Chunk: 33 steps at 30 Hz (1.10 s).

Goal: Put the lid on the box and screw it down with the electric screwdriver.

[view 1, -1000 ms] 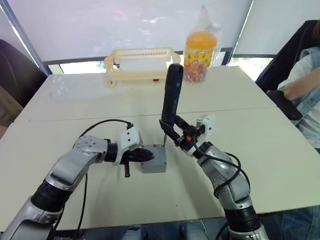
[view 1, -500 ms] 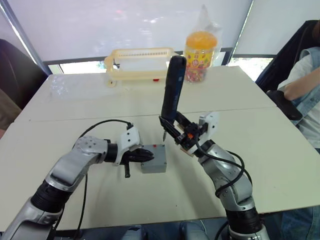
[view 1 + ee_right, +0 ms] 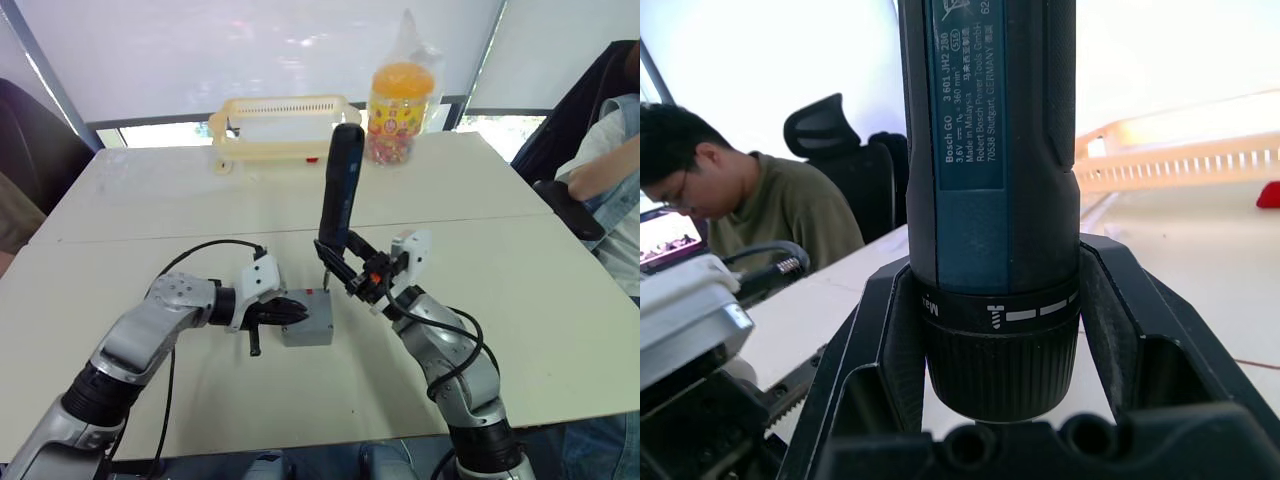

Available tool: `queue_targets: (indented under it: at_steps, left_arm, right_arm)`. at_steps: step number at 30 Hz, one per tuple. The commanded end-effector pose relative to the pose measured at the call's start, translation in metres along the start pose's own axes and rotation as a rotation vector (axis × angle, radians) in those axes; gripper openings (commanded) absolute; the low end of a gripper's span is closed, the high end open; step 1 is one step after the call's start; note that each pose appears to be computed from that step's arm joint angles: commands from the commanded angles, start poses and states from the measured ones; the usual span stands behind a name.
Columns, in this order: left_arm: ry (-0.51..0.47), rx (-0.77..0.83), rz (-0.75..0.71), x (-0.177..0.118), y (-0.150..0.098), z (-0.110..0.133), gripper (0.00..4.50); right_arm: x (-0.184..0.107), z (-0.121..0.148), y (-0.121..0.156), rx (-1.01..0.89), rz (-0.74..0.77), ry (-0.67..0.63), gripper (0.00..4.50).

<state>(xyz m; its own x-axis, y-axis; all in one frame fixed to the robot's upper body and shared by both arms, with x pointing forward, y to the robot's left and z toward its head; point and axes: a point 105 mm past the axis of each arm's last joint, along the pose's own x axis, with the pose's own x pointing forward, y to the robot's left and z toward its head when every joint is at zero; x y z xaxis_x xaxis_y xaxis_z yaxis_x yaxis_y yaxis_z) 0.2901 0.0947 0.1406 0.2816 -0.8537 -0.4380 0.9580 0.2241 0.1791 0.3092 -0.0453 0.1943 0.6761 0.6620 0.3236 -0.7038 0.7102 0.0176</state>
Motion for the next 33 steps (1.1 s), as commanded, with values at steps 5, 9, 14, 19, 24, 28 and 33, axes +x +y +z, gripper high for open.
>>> queue_targets:
  at_steps: [5,9,14,19,24,28,33]
  left_arm:
    - [0.046,-0.043,-0.010,0.002,-0.005,-0.014,0.41]
    - [0.044,-0.043,-0.010,0.002,-0.005,-0.013,0.41]
    - [0.044,-0.041,-0.010,0.003,-0.005,-0.013,0.41]
    - [0.045,-0.043,-0.010,0.003,-0.004,-0.013,0.41]
    - [0.045,-0.044,-0.006,0.003,-0.004,-0.013,0.41]
    - [0.044,-0.044,-0.004,0.003,-0.004,-0.013,0.41]
    - [0.043,-0.045,-0.002,0.003,-0.004,-0.012,0.41]
  right_arm:
    - [0.004,0.019,0.005,-0.046,0.018,-0.093,1.79]
    - [0.004,0.018,0.002,-0.058,0.008,-0.090,1.79]
    - [0.004,0.014,0.002,-0.065,0.005,-0.085,1.79]
    - [0.006,0.011,0.001,-0.072,0.001,-0.081,1.79]
    - [0.007,0.008,0.001,-0.082,0.002,-0.075,1.79]
    - [0.008,0.007,0.005,-0.130,0.027,-0.067,1.79]
    - [0.009,0.004,0.002,-0.140,0.011,-0.062,1.79]
